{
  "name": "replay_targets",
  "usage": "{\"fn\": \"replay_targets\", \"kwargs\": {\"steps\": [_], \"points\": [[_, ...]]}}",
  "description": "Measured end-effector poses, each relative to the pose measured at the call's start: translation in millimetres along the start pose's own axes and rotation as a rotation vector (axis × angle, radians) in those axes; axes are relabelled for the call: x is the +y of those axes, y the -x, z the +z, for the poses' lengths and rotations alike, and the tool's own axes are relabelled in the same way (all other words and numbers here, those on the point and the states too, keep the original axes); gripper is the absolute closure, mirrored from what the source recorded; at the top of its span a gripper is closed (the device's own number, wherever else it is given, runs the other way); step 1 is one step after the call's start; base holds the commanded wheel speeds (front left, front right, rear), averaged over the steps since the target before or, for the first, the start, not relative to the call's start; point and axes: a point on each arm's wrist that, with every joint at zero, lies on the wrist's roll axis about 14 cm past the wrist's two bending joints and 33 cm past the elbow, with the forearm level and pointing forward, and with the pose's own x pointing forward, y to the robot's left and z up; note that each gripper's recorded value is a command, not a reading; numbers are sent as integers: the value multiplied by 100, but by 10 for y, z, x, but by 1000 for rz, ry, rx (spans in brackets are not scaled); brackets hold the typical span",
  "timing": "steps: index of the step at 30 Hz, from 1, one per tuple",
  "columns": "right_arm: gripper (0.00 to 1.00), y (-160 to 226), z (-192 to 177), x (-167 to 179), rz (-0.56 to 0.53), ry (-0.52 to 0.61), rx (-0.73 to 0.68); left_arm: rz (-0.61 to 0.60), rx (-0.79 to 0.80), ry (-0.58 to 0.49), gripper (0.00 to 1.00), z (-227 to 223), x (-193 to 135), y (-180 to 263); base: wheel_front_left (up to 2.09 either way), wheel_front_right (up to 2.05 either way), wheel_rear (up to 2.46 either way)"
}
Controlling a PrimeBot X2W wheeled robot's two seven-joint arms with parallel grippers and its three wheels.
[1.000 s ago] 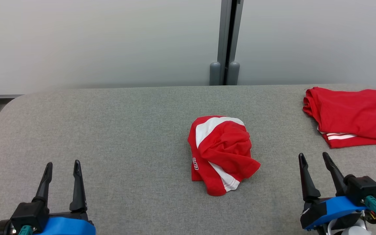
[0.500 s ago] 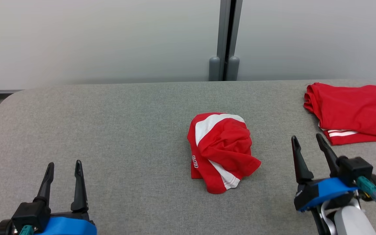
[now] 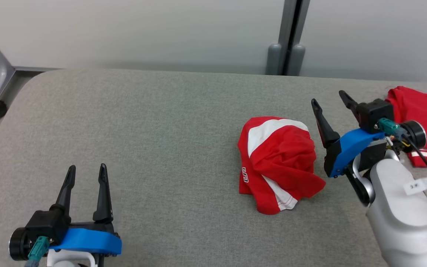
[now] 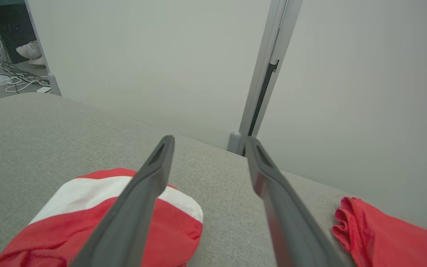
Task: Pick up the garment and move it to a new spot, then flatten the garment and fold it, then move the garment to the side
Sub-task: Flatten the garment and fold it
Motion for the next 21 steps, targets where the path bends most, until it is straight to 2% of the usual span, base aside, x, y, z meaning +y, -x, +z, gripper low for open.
{"fn": "replay_targets", "kwargs": {"steps": [4, 9, 16, 21], "points": [[0, -224, -239, 31, 30, 11, 98, 34, 12, 5, 0, -40, 97, -1, 0, 0, 0], [0, -338, -724, 80, 54, -4, 254, 68, 27, 15, 0, -86, 186, 23, 0, 0, 0], [0, -265, -1368, 350, 106, -46, 446, 107, 52, 17, 0, -162, 295, 48, 0, 0, 0], [0, -151, -1531, 474, 126, -67, 496, 106, 48, 13, 0, -154, 299, 27, 0, 0, 0]]}}
